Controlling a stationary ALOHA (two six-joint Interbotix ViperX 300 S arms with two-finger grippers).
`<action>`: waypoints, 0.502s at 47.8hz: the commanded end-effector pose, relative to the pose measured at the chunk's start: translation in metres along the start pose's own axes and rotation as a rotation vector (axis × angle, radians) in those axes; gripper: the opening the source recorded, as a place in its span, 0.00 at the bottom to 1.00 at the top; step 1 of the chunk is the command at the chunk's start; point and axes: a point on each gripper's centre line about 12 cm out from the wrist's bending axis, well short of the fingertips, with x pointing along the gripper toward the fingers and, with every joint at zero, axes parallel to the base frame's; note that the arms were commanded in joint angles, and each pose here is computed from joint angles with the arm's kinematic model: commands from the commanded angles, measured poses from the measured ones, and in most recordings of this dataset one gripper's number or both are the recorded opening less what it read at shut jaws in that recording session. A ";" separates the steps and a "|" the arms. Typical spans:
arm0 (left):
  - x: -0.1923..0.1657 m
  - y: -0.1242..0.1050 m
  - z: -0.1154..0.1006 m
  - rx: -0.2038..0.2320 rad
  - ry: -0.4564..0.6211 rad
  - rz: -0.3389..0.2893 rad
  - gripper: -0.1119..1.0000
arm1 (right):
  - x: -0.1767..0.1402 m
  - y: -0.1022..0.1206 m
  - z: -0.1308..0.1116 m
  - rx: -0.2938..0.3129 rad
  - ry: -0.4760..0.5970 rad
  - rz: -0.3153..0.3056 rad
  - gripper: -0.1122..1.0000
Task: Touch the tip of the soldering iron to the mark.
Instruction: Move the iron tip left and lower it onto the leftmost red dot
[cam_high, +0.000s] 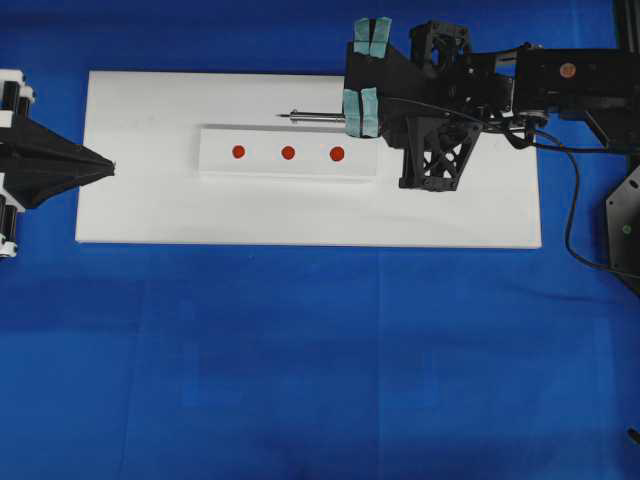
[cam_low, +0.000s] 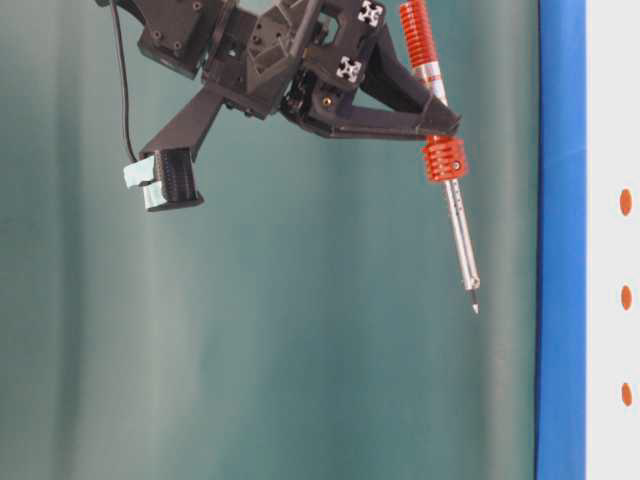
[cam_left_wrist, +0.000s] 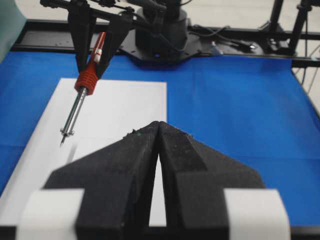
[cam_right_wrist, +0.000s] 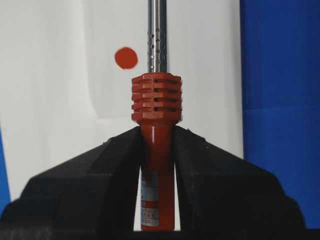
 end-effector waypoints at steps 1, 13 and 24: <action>0.002 0.000 0.004 0.002 -0.014 0.001 0.12 | -0.007 0.002 0.011 0.006 -0.045 0.010 0.16; 0.001 0.000 0.005 0.000 -0.015 0.001 0.12 | 0.015 0.005 0.017 0.005 -0.025 0.017 0.16; 0.001 0.000 0.004 0.000 -0.014 0.001 0.12 | 0.037 0.009 0.025 -0.003 -0.004 0.018 0.16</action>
